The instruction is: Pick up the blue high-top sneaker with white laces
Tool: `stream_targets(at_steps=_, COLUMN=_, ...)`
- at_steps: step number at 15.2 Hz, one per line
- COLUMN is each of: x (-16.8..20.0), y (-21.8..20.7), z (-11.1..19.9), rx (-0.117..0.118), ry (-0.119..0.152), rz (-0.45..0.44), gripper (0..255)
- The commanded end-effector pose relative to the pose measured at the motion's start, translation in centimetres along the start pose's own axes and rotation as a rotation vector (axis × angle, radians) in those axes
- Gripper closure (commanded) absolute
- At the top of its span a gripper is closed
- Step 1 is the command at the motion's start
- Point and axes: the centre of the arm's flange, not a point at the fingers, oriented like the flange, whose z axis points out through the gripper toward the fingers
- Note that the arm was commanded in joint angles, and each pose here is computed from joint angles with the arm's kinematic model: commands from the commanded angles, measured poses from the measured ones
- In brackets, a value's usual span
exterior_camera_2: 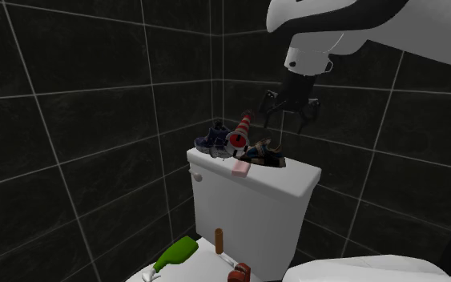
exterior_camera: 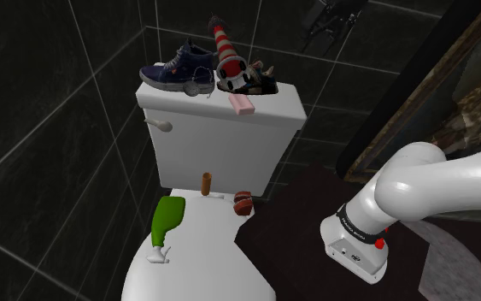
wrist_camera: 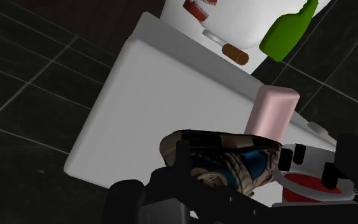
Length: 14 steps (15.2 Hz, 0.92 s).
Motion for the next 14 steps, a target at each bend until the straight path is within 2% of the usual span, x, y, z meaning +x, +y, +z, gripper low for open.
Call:
stream_targets(at_steps=1, x=0.0, y=0.0, z=0.0, rx=0.000, ry=0.000, rz=0.000, gripper=0)
stream_targets(at_steps=14, x=11.0, y=-11.9, z=5.3, rx=-0.074, ry=0.059, rz=-0.321, gripper=0)
